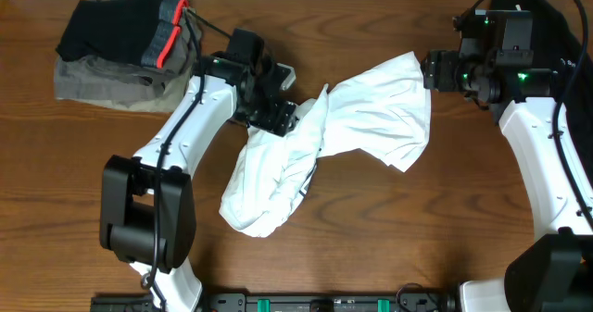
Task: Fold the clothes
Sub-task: 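Lift the T-shirt corner with the left gripper and pull it leftward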
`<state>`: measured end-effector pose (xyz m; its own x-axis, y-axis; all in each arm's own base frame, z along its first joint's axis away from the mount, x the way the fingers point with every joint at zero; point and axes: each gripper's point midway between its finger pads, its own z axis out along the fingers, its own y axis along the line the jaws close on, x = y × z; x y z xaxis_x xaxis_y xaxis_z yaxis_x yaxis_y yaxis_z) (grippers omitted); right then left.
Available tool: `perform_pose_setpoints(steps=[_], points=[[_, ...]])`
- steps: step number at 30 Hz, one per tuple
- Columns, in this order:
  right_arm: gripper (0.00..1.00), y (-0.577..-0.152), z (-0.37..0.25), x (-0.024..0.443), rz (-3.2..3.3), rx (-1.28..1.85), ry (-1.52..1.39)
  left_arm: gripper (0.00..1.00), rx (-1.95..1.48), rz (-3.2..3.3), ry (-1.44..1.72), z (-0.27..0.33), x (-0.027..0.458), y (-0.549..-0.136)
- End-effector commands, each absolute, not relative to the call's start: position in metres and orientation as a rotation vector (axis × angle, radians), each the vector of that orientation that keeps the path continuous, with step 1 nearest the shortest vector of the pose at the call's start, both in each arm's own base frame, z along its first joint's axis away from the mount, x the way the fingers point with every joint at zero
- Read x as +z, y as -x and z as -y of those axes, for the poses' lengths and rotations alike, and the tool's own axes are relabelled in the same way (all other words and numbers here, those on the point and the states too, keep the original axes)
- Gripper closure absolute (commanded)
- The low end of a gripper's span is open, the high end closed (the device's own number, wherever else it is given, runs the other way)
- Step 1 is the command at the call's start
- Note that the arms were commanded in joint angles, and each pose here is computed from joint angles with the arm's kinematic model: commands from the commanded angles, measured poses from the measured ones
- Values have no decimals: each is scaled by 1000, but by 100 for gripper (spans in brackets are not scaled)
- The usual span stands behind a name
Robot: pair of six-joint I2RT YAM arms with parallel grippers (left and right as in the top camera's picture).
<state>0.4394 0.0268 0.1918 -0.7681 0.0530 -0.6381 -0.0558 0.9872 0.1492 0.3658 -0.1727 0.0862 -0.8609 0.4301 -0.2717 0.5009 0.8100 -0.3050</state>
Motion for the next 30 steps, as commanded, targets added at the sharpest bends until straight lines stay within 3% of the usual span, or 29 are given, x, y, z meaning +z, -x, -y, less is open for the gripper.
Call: perform_pose_setpoints(steps=[1, 13, 15, 18, 19, 24, 30], points=[[19, -441, -24, 187, -2447, 205, 7, 23, -525, -2765, -869, 172, 87, -363], [20, -441, -24, 186, -2452, 205, 6, 24, -427, -2860, -897, 162, 35, -370], [20, -441, -24, 186, -2452, 205, 6, 34, -402, -2862, -890, 160, 33, -372], [20, -441, -24, 186, -2451, 205, 6, 74, -351, -2853, -840, 157, 34, -381], [20, -441, -24, 186, -2451, 205, 6, 92, -325, -2847, -792, 155, 37, -387], [20, -441, -24, 186, -2451, 205, 6, 94, -255, -2779, -639, 152, 77, -411], [20, -441, -24, 186, -2452, 205, 6, 94, -233, -2518, -538, 153, 192, -433]])
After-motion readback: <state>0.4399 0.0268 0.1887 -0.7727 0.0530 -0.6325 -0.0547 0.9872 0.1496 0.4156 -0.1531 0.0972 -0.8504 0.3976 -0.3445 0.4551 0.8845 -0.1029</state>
